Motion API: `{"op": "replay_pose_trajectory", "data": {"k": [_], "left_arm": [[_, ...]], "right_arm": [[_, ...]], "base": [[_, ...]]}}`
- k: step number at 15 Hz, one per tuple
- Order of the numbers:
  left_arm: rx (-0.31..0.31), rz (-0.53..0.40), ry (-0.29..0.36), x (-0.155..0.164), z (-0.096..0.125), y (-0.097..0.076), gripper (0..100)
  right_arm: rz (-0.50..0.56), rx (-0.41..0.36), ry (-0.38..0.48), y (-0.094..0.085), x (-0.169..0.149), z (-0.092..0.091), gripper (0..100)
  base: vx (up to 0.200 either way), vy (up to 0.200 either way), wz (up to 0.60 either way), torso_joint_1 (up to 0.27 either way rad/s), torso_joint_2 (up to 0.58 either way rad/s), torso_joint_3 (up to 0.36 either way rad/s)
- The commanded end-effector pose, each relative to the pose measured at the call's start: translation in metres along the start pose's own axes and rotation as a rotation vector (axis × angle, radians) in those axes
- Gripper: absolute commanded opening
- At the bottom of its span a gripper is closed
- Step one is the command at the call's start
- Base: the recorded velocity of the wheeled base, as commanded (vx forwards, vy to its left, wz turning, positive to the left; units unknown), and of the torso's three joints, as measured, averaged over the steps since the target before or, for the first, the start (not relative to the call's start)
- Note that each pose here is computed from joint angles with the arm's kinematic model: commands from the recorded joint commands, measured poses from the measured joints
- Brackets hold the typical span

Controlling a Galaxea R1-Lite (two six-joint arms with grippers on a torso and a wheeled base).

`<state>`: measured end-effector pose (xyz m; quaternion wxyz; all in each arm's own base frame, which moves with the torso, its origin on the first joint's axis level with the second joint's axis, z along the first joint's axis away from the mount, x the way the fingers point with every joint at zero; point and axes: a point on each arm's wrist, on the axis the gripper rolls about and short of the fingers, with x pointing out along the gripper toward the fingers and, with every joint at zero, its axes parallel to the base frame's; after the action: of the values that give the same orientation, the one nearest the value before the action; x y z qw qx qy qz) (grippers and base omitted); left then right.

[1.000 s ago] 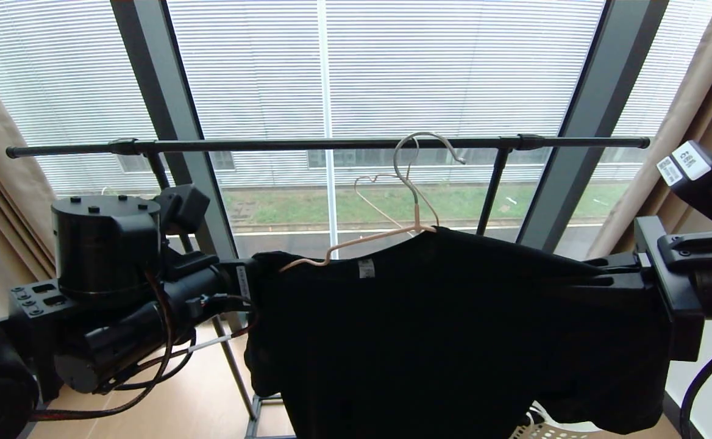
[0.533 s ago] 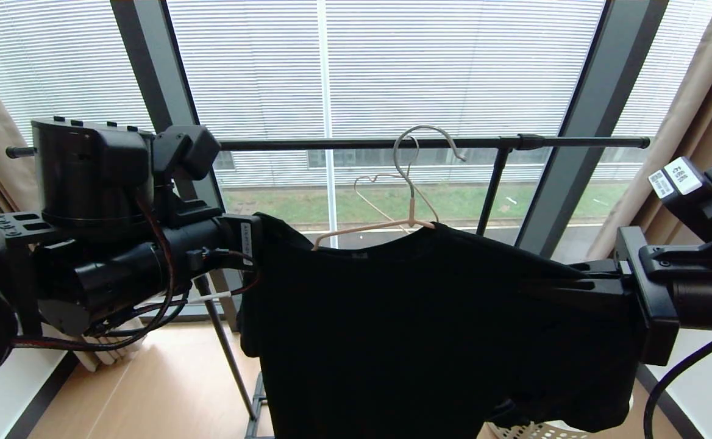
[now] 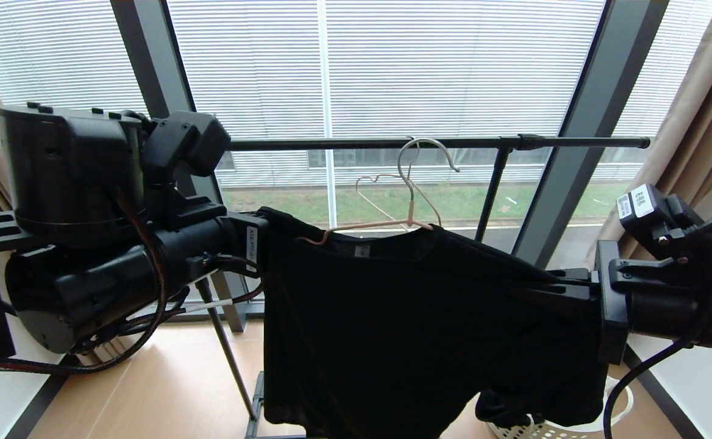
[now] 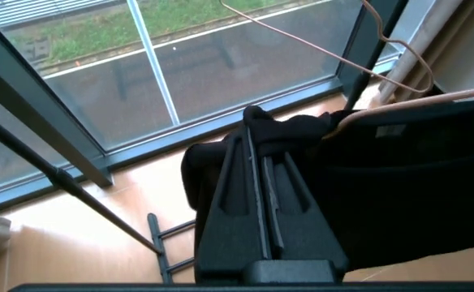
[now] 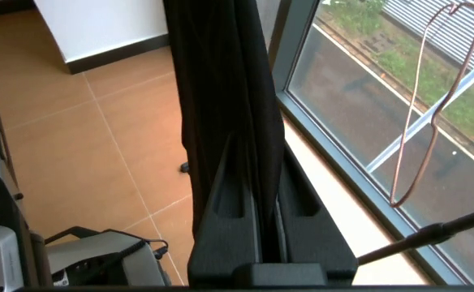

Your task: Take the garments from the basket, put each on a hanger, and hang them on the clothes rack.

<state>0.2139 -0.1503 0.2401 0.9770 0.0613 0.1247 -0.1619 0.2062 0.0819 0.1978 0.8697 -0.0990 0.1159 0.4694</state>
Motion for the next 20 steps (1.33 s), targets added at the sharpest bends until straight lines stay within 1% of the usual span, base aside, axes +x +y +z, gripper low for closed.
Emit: {"op": "replay_pose_trajectory", "data": {"k": [1, 2, 3, 6, 7, 10, 13, 15, 17, 20], "left_arm": [[0.007, 0.015, -0.002, 0.0, 0.0, 0.001, 0], [0.037, 0.075, 0.013, 0.005, -0.002, 0.004, 0], [0.043, 0.11, 0.024, 0.009, -0.004, 0.007, 0], [0.055, 0.126, 0.038, 0.018, -0.005, 0.005, 0], [0.055, 0.129, 0.036, 0.019, -0.005, 0.004, 0], [0.074, 0.095, 0.009, 0.013, 0.002, -0.005, 0], [0.075, 0.08, -0.03, 0.011, 0.014, -0.012, 0], [0.081, 0.071, -0.034, 0.009, 0.014, -0.014, 0], [0.092, 0.036, -0.033, 0.006, 0.012, -0.024, 0], [0.095, 0.021, -0.037, 0.005, 0.013, -0.028, 0]], "right_arm": [[-0.005, 0.0, 0.003, 0.001, -0.001, -0.001, 0], [-0.017, -0.02, -0.023, 0.007, -0.011, 0.004, 0], [-0.029, -0.029, -0.037, 0.009, -0.017, 0.006, 0], [-0.045, -0.064, -0.083, 0.017, -0.032, 0.014, 0], [-0.044, -0.063, -0.082, 0.018, -0.032, 0.014, 0], [-0.033, -0.049, -0.065, 0.015, -0.026, 0.01, 0], [0.019, -0.032, -0.035, 0.017, -0.013, 0.004, 0], [0.027, -0.022, -0.024, 0.016, -0.01, 0.002, 0], [0.069, -0.015, -0.026, 0.016, -0.008, 0.0, 0], [0.119, -0.002, -0.025, 0.015, -0.005, -0.003, 0]], "base": [[0.0, 0.0, 0.0, 0.0, 0.0, 0.0], [0.0, 0.0, 0.0, 0.0, 0.0, 0.0], [0.0, 0.0, 0.0, 0.0, 0.0, 0.0], [0.0, 0.0, 0.0, 0.0, 0.0, 0.0], [0.0, 0.0, 0.0, 0.0, 0.0, 0.0], [0.0, 0.0, 0.0, 0.0, 0.0, 0.0], [0.0, 0.0, 0.0, 0.0, 0.0, 0.0], [0.0, 0.0, 0.0, 0.0, 0.0, 0.0], [0.0, 0.0, 0.0, 0.0, 0.0, 0.0], [0.0, 0.0, 0.0, 0.0, 0.0, 0.0]]}}
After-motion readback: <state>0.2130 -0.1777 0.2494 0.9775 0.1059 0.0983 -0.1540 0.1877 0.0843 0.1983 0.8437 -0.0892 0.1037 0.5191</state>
